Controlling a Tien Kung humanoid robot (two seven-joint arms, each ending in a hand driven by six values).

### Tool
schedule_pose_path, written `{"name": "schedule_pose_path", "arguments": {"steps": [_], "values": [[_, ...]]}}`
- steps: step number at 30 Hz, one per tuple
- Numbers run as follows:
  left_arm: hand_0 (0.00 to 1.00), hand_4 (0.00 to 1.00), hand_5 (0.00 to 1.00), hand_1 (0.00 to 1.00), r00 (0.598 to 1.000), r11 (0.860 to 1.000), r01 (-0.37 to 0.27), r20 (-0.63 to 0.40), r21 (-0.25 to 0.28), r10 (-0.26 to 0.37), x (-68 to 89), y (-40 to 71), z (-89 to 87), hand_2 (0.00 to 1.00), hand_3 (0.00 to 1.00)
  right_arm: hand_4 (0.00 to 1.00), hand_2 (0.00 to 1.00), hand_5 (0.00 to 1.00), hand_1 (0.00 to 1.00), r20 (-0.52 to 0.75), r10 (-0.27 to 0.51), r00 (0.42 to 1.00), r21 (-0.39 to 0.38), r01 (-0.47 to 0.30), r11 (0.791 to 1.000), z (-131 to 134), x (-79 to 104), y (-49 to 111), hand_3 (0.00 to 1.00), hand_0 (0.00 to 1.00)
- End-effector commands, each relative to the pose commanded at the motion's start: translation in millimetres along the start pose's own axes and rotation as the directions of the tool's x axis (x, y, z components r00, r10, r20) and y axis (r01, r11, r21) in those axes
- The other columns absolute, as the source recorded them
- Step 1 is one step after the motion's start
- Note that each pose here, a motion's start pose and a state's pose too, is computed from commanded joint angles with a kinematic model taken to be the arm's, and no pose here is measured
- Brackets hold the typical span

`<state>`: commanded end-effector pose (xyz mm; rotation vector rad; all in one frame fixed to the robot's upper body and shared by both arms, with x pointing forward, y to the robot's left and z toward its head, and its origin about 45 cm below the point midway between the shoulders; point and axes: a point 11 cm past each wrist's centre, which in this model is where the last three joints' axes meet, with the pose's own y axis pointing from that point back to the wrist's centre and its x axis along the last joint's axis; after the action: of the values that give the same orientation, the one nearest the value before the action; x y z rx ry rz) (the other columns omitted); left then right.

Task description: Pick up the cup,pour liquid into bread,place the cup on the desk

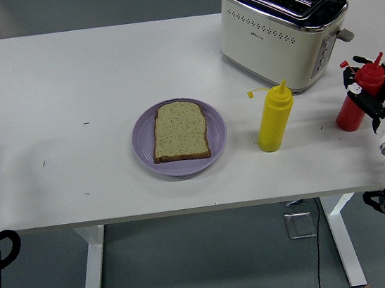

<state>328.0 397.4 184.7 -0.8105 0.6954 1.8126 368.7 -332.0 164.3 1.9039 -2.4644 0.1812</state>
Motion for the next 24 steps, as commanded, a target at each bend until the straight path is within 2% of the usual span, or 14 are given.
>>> {"name": "schedule_pose_path", "arguments": {"steps": [4,5,10,11,16,17,18,23,24], "values": [[0.784,0.511,0.998,0.736,1.000,1.000,0.000,0.000,-0.002,0.000,-0.1,-0.1,0.7,0.735,0.692,0.737,0.743,0.278,0.691,-0.010,-0.004,1.000,0.004,0.004,1.000,-1,0.9,0.5,0.815,0.729],[0.784,0.511,0.998,0.736,1.000,1.000,0.001,-0.001,-0.002,-0.001,-0.5,-0.3,0.6,0.736,0.692,0.794,0.915,0.289,0.808,-0.011,-0.005,1.000,0.005,0.005,1.000,-1,1.1,0.5,0.989,0.871],[0.784,0.511,0.998,0.736,1.000,1.000,0.003,-0.001,-0.004,-0.003,-1.6,-1.0,1.2,0.736,0.692,0.794,0.915,0.289,0.808,-0.017,-0.018,1.000,0.011,0.018,1.000,-3,3.6,1.0,0.989,0.871],[0.784,0.511,0.998,0.736,1.000,1.000,0.004,-0.001,-0.004,-0.004,-1.7,-1.1,1.4,0.736,0.692,0.810,0.970,0.291,0.862,-0.021,-0.021,1.000,0.011,0.021,1.000,-4,4.0,1.1,0.998,0.918],[0.784,0.511,0.998,0.736,1.000,1.000,0.004,-0.002,-0.006,-0.004,-2.0,-1.4,2.0,0.736,0.692,0.810,0.970,0.291,0.862,-0.058,-0.037,0.998,0.013,0.037,0.999,-5,7.5,2.5,0.998,0.918],[0.784,0.511,0.998,0.736,1.000,1.000,0.005,-0.001,-0.006,-0.005,-2.3,-1.5,2.1,0.736,0.693,0.865,0.998,0.293,0.919,-0.062,-0.036,0.997,0.015,0.037,0.999,-6,9.1,3.0,0.998,0.982],[0.784,0.511,0.998,0.736,1.000,1.000,0.006,-0.001,-0.006,-0.006,-2.6,-1.5,2.0,0.736,0.693,0.865,0.998,0.293,0.919,-0.062,-0.037,0.997,0.017,0.038,0.999,-7,10.4,3.7,0.998,0.982],[0.784,0.511,0.998,0.736,1.000,1.000,0.007,-0.001,-0.004,-0.007,-3.2,-1.6,1.4,0.736,0.693,0.865,0.998,0.293,0.919,-0.069,-0.040,0.997,0.036,0.043,0.998,-14,19.6,11.6,0.998,0.982],[0.785,0.511,0.998,0.736,1.000,1.000,0.007,-0.001,-0.004,-0.007,-3.2,-1.6,1.5,0.736,0.692,0.860,0.998,0.268,0.928,-0.069,-0.039,0.997,0.040,0.042,0.998,-15,21.8,13.6,0.998,0.997]]}}
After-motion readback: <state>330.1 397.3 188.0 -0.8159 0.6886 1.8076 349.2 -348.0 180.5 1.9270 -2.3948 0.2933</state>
